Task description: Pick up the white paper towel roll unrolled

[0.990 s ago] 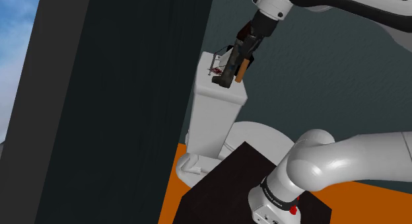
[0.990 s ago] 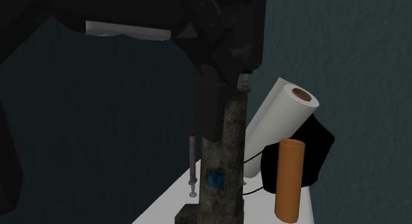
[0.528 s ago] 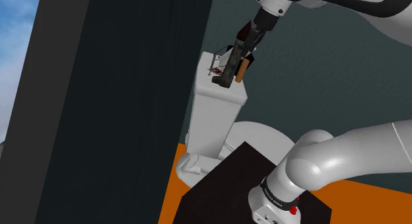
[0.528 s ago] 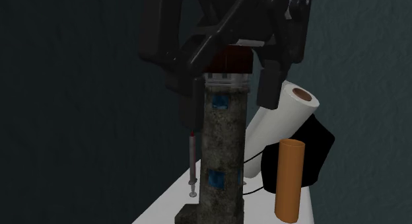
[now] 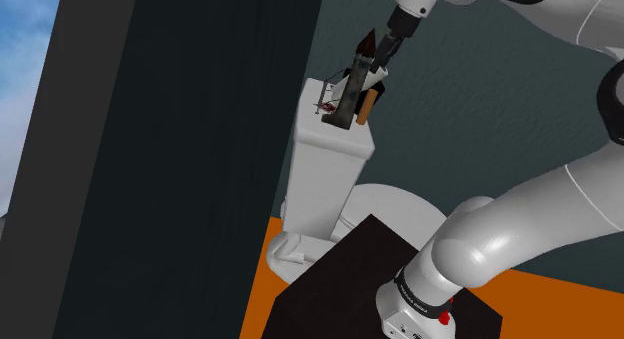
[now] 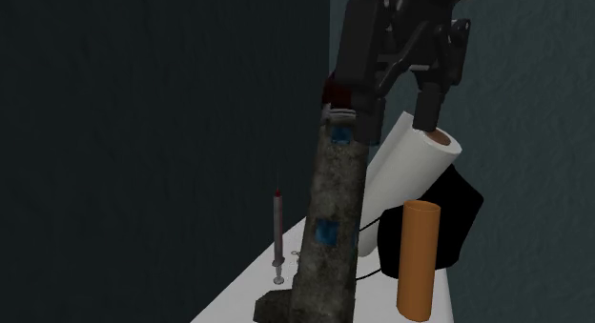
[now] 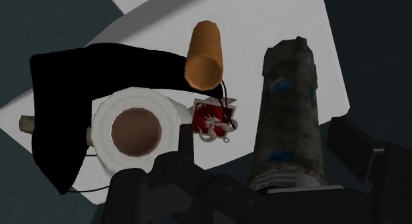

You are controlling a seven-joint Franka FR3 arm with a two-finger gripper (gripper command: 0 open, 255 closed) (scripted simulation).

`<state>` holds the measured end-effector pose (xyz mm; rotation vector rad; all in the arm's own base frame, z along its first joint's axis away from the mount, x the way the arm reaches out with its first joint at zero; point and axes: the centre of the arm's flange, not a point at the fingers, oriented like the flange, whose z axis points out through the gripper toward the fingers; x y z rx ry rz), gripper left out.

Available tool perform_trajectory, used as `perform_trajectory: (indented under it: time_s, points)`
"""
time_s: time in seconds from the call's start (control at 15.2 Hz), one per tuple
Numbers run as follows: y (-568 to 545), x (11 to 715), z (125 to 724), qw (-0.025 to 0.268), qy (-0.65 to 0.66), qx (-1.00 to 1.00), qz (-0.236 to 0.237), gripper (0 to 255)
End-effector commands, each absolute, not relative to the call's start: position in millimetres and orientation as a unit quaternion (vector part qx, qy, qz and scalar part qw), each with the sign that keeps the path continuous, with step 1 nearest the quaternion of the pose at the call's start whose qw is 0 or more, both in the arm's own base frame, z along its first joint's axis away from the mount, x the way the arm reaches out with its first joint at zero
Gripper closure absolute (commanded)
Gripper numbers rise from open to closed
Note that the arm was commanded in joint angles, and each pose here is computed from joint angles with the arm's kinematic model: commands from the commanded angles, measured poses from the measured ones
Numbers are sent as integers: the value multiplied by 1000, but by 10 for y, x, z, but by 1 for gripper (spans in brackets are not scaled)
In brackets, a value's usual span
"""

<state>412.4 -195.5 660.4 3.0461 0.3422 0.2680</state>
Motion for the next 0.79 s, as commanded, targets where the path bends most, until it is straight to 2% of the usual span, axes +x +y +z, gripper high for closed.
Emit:
perform_trajectory:
  time_s: [0.0, 0.33, 0.73]
  points:
    - [-2156, 4220, 6652, 35, 112, 989, 87, 0]
    - [-2675, 4475, 6737, 39, 113, 989, 87, 0]
    - [-2675, 4475, 6420, 39, 113, 989, 87, 0]
